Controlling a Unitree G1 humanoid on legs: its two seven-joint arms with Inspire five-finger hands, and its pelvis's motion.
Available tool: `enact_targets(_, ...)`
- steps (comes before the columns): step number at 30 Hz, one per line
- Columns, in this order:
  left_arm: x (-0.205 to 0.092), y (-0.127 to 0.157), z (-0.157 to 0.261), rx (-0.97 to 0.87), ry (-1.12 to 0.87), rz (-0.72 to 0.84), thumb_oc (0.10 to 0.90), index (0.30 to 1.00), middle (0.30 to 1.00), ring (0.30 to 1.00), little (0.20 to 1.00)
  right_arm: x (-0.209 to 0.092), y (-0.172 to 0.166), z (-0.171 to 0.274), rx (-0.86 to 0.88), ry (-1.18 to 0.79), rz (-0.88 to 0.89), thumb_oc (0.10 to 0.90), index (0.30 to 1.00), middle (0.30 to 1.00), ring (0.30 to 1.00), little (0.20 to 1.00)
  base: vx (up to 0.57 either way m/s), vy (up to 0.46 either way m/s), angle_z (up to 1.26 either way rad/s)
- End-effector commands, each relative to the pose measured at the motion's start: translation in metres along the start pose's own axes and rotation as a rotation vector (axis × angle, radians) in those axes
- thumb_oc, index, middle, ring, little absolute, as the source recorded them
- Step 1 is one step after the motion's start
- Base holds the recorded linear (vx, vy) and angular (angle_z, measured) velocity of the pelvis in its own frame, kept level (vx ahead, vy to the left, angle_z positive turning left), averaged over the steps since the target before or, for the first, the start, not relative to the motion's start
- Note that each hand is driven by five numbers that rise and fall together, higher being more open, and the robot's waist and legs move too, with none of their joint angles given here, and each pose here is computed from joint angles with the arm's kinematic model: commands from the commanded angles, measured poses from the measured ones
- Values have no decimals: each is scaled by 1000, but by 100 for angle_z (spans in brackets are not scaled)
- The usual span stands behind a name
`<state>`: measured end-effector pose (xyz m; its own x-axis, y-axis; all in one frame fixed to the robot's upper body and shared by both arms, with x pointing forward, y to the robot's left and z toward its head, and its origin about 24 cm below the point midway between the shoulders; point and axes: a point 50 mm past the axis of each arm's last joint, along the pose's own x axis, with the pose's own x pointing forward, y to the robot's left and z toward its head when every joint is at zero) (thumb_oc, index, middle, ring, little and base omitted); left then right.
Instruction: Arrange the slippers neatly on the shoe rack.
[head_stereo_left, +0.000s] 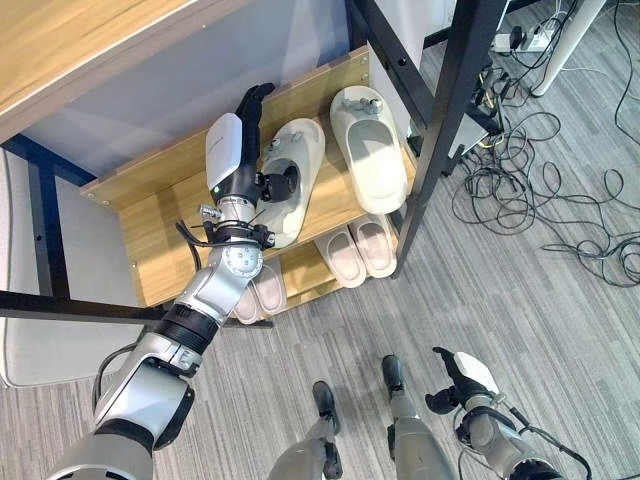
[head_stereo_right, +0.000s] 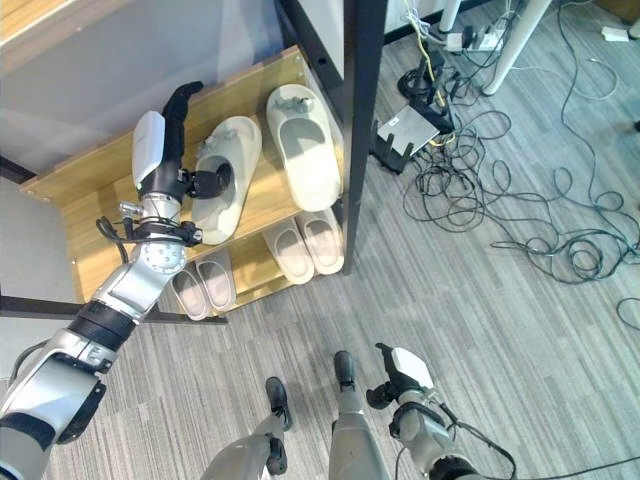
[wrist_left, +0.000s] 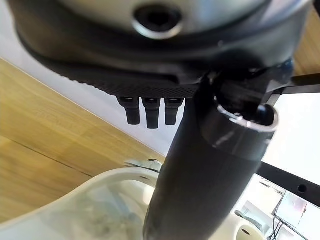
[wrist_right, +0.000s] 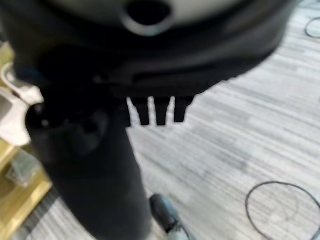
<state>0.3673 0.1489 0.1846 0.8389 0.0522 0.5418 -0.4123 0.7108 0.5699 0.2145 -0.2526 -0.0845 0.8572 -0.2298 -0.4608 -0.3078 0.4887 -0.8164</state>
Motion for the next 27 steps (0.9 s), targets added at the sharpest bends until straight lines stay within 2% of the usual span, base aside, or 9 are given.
enact_targets(1, 16, 26, 17, -18, -104, 145, 800, 900, 900, 900, 900, -12, 20, -9, 10, 27, 29, 800, 900, 900, 900, 900, 0, 0, 0)
enact_targets(11, -2, 23, 5, -44, -73, 126, 800, 900, 900, 900, 900, -12, 26, -8, 19, 49, 52, 800, 900, 900, 900, 900, -6, 4, 5)
enact_targets(17, -18, 16, -5, -249, 22, 110, 800, 900, 900, 900, 900, -11, 29, -6, 27, 67, 60, 800, 900, 900, 900, 900, -13, 4, 8)
enact_targets(22, -41, -2, -13, -556, 142, 27, 800, 900, 900, 900, 900, -8, 31, -3, 41, 89, 73, 800, 900, 900, 900, 900, 3, -3, 5)
enact_targets(27, -57, -18, -15, -610, 184, -55, 800, 900, 900, 900, 900, -6, 34, 0, 42, 103, 89, 800, 900, 900, 900, 900, 0, -4, 1)
